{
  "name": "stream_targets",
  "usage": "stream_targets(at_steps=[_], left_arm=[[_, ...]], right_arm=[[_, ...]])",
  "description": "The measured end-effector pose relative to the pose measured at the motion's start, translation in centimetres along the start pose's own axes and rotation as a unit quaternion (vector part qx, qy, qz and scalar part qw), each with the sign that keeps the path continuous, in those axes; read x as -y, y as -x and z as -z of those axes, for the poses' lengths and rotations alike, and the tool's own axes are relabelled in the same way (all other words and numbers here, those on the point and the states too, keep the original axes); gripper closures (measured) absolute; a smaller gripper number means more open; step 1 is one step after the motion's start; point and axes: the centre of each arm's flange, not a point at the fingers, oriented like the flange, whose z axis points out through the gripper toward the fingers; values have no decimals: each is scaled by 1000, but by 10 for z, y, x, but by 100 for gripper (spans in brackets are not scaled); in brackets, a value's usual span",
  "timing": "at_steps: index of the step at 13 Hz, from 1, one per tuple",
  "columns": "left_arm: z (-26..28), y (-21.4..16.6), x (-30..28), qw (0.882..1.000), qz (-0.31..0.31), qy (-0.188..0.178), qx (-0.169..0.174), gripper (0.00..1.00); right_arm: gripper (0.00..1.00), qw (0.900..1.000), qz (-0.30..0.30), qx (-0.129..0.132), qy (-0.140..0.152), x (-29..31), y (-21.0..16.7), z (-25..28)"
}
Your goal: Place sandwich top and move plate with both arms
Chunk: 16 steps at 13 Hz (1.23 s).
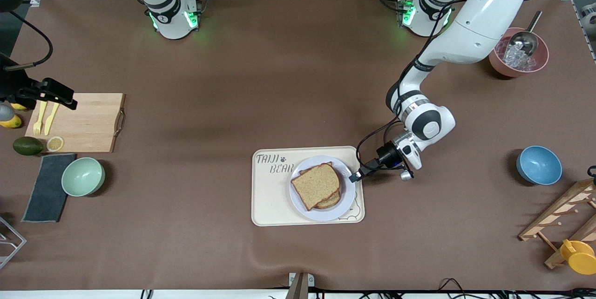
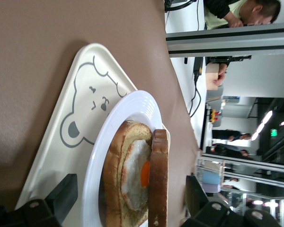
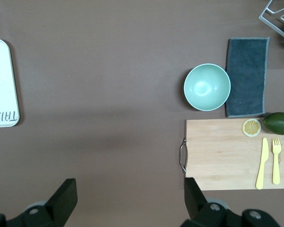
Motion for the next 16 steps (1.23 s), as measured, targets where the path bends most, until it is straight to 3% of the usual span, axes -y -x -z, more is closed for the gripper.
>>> stream_targets(at_steps=[5, 10, 16], left_arm=[[10, -8, -24, 1000, -19, -6, -9, 0], [20, -16, -44, 997, -73, -34, -1, 0], [31, -35, -64, 982, -149, -96, 58, 0]], right_arm=[[0, 1000, 0, 0, 0, 0, 0, 0], [0, 1000, 0, 0, 0, 0, 0, 0], [0, 1000, 0, 0, 0, 0, 0, -1]])
